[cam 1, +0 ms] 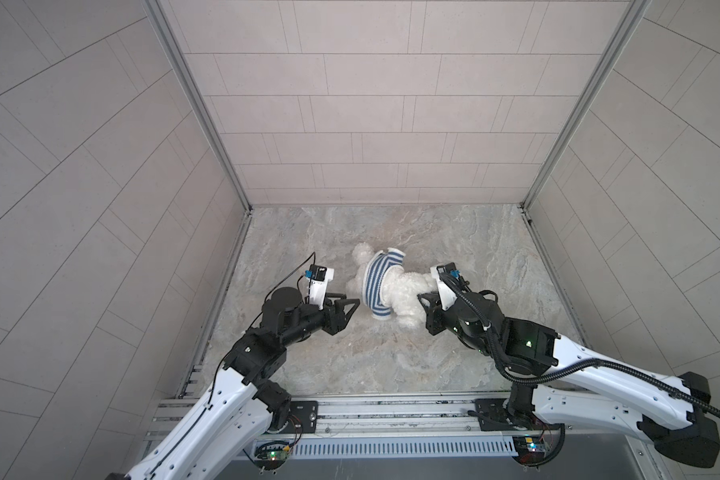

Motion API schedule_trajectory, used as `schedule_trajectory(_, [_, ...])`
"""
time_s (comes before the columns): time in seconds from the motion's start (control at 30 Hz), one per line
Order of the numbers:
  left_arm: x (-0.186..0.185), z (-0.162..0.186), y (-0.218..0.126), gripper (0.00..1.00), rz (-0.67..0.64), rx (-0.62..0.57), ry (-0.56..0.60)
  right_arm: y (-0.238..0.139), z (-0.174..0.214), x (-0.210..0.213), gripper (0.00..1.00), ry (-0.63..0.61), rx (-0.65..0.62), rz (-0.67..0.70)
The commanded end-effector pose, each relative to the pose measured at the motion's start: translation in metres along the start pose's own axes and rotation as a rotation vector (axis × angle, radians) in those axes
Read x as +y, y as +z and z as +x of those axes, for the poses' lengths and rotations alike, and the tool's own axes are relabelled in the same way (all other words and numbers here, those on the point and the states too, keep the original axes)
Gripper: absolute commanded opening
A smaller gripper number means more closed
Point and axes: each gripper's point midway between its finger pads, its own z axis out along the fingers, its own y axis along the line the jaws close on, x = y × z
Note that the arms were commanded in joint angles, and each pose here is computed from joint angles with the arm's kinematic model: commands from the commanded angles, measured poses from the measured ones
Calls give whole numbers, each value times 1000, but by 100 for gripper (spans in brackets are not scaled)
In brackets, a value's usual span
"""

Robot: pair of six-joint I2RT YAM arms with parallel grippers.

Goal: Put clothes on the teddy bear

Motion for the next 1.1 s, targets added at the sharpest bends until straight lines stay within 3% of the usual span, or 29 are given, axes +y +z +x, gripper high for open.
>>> schedule_trajectory(0.0, [-21, -26, 5, 55, 92, -82, -8, -15, -29, 15, 0, 73, -64, -90])
schedule_trajectory(0.2, [-28, -23, 22, 41, 106, -40, 8, -11, -26, 20, 0, 52, -31, -112])
schedule_trajectory(0.3, [-21, -23, 25, 37, 49, -27, 30, -10, -25, 22, 0, 50, -25, -120])
schedule_trajectory(0.47, [-7, -31, 16, 35, -79, -12, 116, -11, -22, 21, 0, 43, -20, -120])
schedule_trajectory(0.63, [4, -35, 16, 34, -155, -5, 120, -13, -23, 21, 0, 36, -21, -125])
schedule_trajectory(0.8, [-3, -36, 28, 31, -105, 13, 100, -14, -22, 20, 0, 36, -21, -123])
schedule_trajectory(1.07, [0, -32, 27, 10, -121, 38, 106, -13, -20, 17, 0, 33, -20, -115])
